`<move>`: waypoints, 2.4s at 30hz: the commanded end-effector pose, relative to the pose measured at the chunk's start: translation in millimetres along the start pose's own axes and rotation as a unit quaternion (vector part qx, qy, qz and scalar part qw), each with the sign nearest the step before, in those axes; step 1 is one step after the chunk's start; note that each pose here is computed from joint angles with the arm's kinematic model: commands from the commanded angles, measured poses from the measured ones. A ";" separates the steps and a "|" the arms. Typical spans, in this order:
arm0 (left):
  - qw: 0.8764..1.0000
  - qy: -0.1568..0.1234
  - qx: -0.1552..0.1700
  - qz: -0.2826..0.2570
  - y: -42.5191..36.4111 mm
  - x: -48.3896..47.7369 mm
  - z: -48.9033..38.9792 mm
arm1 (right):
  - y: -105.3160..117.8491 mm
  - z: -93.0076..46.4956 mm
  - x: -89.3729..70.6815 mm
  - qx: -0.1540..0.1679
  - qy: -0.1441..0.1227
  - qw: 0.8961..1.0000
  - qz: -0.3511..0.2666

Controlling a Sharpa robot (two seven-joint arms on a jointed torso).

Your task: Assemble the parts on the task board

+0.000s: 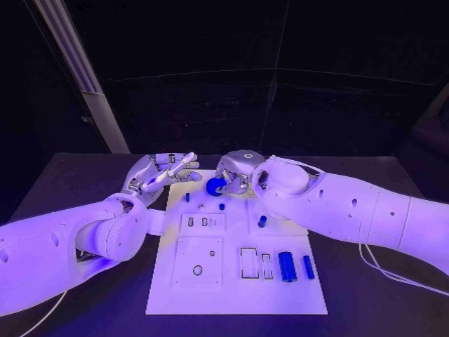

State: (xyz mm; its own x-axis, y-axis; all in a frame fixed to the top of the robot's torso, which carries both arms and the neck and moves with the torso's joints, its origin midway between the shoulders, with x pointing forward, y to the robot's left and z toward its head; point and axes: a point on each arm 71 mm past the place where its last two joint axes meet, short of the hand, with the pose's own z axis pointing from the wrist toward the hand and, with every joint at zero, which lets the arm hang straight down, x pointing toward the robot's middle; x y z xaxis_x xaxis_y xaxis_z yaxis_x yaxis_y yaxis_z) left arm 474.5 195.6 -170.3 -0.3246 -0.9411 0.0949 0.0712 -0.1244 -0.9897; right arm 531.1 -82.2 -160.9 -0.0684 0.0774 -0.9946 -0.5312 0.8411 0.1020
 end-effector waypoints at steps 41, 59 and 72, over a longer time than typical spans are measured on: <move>1.000 0.000 0.002 0.002 -1.7 -5.8 -0.8 | -91.3 -69.8 -19.9 -0.027 -0.063 0.986 0.149; 1.000 0.002 0.001 0.002 0.0 -5.6 2.0 | -173.4 -106.6 -3.2 0.037 -0.035 0.983 0.177; 1.000 0.004 0.000 0.001 1.5 -3.0 3.8 | -176.9 -110.3 8.4 0.040 -0.021 0.983 0.178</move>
State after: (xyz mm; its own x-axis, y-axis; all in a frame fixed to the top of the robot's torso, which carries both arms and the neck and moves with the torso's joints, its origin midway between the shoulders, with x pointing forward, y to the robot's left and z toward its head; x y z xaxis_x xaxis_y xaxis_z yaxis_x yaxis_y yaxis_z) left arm 479.3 198.7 -172.6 -0.3168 -0.9442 0.0902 0.0688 -0.1178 -0.9907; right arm 531.6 -290.7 -186.4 -0.1910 0.3939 -0.8991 -0.3967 0.8069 0.4377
